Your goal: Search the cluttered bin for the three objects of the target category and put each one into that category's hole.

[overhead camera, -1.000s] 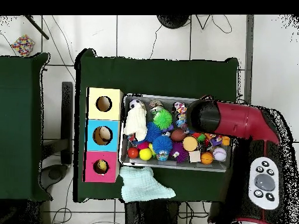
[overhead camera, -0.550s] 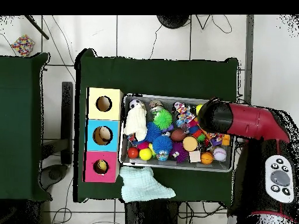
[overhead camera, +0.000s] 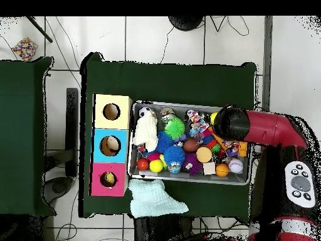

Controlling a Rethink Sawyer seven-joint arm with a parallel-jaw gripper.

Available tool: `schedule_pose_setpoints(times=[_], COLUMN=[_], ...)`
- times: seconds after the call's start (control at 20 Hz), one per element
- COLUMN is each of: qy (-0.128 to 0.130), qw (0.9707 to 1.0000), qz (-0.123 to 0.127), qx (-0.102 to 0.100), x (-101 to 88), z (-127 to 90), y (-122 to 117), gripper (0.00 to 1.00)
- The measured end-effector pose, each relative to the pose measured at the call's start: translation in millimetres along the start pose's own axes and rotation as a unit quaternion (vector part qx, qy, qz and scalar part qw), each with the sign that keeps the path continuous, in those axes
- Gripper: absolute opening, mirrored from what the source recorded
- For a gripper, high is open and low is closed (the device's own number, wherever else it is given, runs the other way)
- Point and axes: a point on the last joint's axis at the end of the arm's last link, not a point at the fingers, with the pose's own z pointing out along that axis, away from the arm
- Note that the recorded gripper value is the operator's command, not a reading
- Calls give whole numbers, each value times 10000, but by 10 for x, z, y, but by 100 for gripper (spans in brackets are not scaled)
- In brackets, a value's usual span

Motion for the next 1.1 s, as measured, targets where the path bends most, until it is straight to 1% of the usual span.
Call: schedule_pose_setpoints(times=[0.1, 0.15, 0.25, 0.45, 0.55, 0.75, 0.9, 1.1], qy=[53, 76, 153, 238, 248, 280, 263, 152], qw=[10000, 9999, 9998, 9994, 9992, 9989, 9987, 9983], qz=[-34, -91, -83, -165, -211, -320, -391, -547], qx=[-50, -76, -116, -201, -216, -195, -175, -133], x=[54, 96, 153, 267, 299, 384, 407, 394], z=[44, 73, 101, 161, 183, 268, 305, 350], y=[74, 126, 200, 349, 385, 448, 471, 519], gripper=[100, 100, 100, 100, 100, 100, 100, 100])
